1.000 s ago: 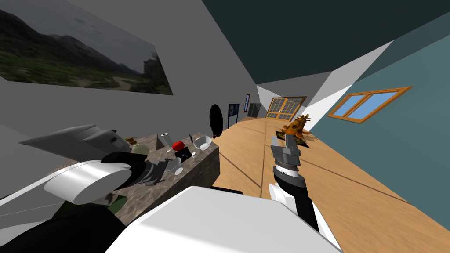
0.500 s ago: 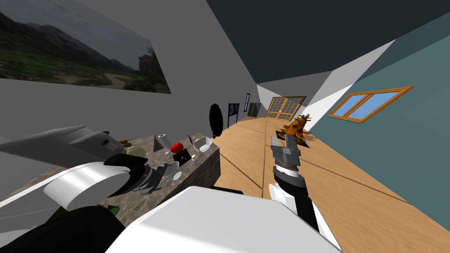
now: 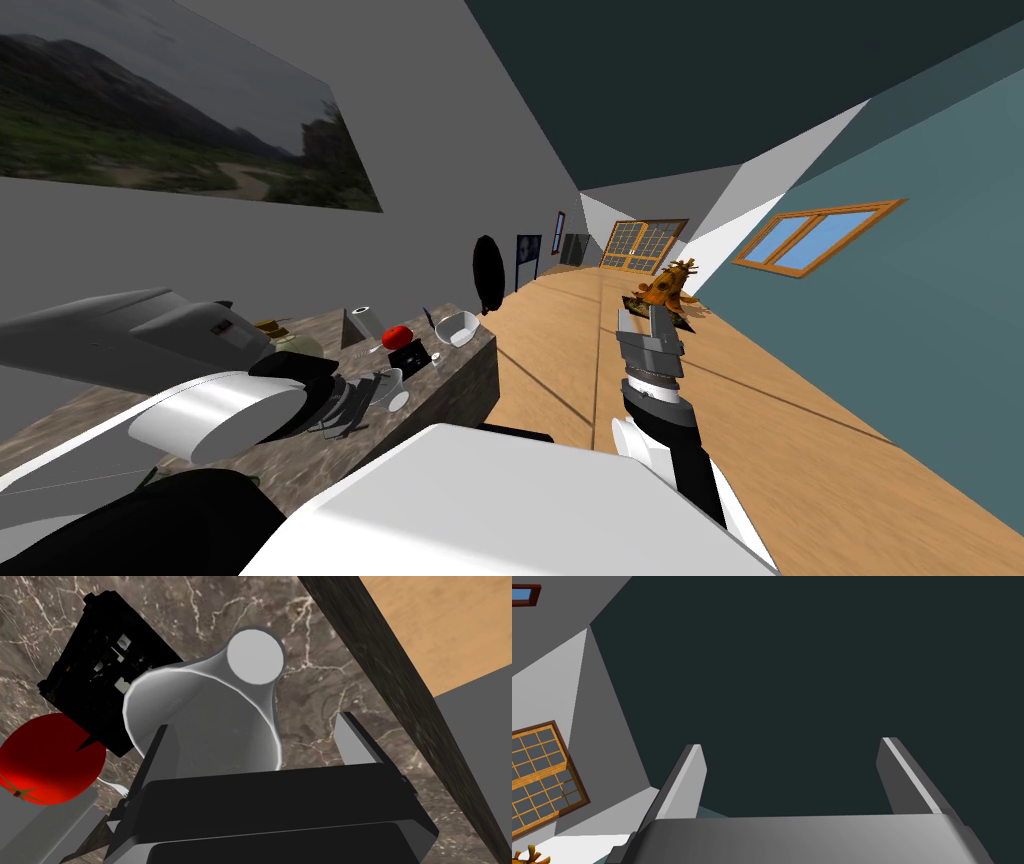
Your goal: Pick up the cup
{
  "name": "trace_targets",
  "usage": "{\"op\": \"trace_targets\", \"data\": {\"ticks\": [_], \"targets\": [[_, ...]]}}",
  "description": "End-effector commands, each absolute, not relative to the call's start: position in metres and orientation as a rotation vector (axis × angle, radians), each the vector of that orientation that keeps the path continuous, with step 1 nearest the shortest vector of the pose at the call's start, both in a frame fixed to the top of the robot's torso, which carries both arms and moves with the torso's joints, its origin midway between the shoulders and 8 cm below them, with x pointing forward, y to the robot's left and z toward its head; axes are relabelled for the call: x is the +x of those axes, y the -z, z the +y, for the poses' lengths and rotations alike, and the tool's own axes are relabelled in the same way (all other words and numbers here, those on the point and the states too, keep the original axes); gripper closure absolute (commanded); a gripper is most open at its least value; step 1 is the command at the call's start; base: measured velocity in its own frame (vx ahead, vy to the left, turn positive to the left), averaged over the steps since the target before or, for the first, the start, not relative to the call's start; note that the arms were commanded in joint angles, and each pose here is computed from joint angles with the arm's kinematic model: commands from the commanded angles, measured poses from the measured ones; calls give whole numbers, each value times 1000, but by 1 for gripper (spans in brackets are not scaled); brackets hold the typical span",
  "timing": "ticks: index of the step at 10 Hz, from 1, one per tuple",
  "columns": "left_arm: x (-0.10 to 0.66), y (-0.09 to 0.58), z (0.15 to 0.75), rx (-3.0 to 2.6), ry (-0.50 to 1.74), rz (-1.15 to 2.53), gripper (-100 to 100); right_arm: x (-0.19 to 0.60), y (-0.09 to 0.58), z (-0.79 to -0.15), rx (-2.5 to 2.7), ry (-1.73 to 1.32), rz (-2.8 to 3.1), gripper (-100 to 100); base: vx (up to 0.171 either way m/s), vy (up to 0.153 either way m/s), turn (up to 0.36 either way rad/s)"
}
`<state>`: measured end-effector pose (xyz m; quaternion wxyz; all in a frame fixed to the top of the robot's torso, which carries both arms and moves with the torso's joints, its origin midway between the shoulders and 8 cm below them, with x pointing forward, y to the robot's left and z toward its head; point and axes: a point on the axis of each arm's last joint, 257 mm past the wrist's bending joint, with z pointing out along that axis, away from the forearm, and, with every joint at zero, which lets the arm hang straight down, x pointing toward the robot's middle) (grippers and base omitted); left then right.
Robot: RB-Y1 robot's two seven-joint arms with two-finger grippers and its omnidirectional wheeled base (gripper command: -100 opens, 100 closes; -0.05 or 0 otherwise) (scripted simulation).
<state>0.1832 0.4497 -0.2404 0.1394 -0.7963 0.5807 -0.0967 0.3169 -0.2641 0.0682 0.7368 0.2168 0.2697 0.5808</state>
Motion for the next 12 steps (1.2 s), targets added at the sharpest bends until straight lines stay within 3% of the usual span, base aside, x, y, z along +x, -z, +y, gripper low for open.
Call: {"op": "trace_targets", "data": {"ticks": [1, 5, 6, 7, 11, 12], "targets": [[183, 240, 450, -2301, 279, 1678, 100, 317, -68, -264, 476, -1276, 592, 0, 0, 0, 0], [181, 241, 449, -2302, 270, 1686, 100, 317, -68, -264, 476, -1276, 592, 0, -2, 0, -2], [181, 241, 449, -2303, 271, 1685, 0, 317, -68, -264, 476, -1276, 592, 0, 0, 0, 0], [181, 234, 443, -2297, 281, 1687, 100, 317, -68, -264, 476, -1276, 592, 0, 9, 22, 75], [180, 227, 437, -2288, 285, 1699, 100, 317, -68, -264, 476, -1276, 592, 0, 13, 22, 37], [180, 227, 436, -2289, 285, 1698, 0, 317, -68, -264, 476, -1276, 592, 0, 0, 0, 0]]}}
